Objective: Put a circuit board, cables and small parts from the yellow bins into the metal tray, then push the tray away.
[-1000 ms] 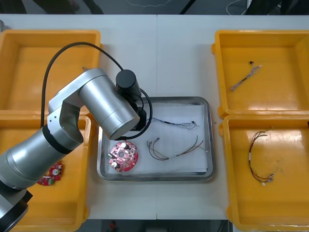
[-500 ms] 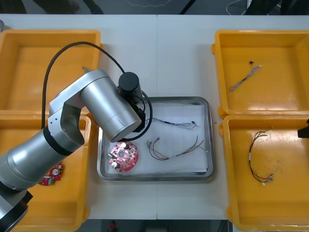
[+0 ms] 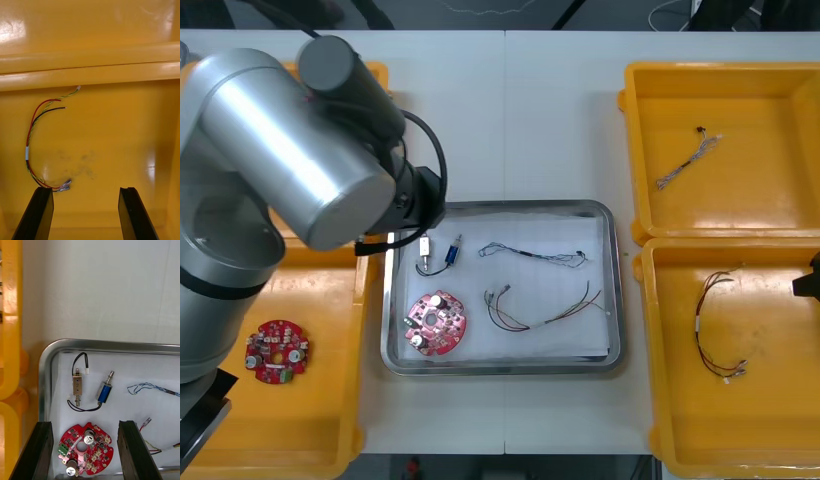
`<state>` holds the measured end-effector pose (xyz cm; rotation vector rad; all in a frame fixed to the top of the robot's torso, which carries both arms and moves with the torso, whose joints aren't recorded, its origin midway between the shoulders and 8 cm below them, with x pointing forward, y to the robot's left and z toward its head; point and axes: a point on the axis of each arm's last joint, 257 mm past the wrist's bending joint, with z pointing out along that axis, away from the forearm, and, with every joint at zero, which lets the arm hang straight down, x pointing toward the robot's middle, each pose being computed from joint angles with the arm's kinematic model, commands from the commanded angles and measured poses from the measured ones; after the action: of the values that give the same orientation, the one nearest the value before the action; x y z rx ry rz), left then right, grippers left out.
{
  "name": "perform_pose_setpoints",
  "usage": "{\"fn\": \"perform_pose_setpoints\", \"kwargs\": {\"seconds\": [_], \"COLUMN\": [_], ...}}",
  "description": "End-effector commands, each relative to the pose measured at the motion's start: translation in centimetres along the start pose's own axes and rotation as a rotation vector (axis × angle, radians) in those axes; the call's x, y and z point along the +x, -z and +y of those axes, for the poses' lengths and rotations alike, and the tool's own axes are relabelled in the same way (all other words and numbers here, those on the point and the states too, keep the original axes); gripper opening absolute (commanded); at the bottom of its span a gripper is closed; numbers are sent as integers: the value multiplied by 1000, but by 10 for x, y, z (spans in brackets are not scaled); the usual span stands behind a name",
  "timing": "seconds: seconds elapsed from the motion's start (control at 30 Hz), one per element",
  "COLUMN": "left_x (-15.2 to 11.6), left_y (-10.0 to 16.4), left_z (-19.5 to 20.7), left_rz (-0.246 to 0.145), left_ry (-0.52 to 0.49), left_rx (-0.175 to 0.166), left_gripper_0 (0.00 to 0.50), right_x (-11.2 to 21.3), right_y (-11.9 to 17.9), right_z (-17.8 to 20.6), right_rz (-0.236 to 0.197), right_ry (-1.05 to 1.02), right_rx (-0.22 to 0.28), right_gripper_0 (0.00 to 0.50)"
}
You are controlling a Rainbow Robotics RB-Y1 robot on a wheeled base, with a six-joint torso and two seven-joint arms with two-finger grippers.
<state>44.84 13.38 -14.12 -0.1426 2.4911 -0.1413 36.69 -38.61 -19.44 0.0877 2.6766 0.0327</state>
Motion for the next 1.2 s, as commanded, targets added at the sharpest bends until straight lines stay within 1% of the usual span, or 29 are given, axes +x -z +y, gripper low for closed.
{"fn": "perform_pose_setpoints", "kwargs": {"seconds": [0.03, 0.17, 0.27, 0.33, 0.37, 0.43, 0.5, 0.53, 0.77, 0.83, 0.87, 0.93, 0.97, 1.0, 1.07, 1.13, 1.2], "left_x": [-5, -7, -9, -9, -9, -8, -5, -2, 13, 22, 25, 37, 37, 44, 53, 59, 67], "left_y": [21, 37, 47, 55, 57, 62, 65, 68, 77, 77, 77, 75, 75, 73, 71, 71, 71], "left_z": [40, 61, 76, 92, 96, 113, 128, 140, 191, 206, 209, 219, 219, 225, 231, 236, 243], "left_rz": [-33, -47, -53, -55, -54, -50, -37, -27, 19, 44, 52, 81, 81, 101, 122, 134, 155], "left_ry": [-85, -123, -141, -158, -163, -175, -188, -199, -208, -199, -196, -179, -179, -168, -158, -149, -140], "left_rx": [1, 13, 17, 15, 14, 0, -15, -31, -96, -118, -121, -133, -133, -141, -148, -155, -162], "left_gripper_0": [500, 500, 500, 500, 500, 500, 500, 500, 500, 500, 500, 500, 500, 500, 500, 500, 500], "right_x": [-1, -13, -22, -30, -31, -37, -40, -42, -48, -47, -46, -37, -37, -30, -22, -19, -15], "right_y": [8, 15, 19, 24, 25, 29, 32, 34, 40, 45, 45, 47, 47, 47, 46, 49, 50], "right_z": [14, 31, 49, 71, 76, 92, 105, 115, 149, 163, 166, 180, 180, 190, 200, 208, 217], "right_rz": [-2, -19, -37, -48, -50, -56, -61, -61, -73, -85, -86, -79, -79, -69, -60, -68, -68], "right_ry": [102, 190, 248, 302, 314, 358, 398, 427, 566, 630, 647, 712, 712, 757, 805, 848, 899], "right_rx": [34, 34, 16, -26, -35, -65, -84, -98, -115, -117, -118, -130, -130, -146, -159, -163, -166], "right_gripper_0": [500, 500, 500, 500, 500, 500, 500, 500, 500, 500, 500, 500, 500, 500, 500, 500, 500]}}
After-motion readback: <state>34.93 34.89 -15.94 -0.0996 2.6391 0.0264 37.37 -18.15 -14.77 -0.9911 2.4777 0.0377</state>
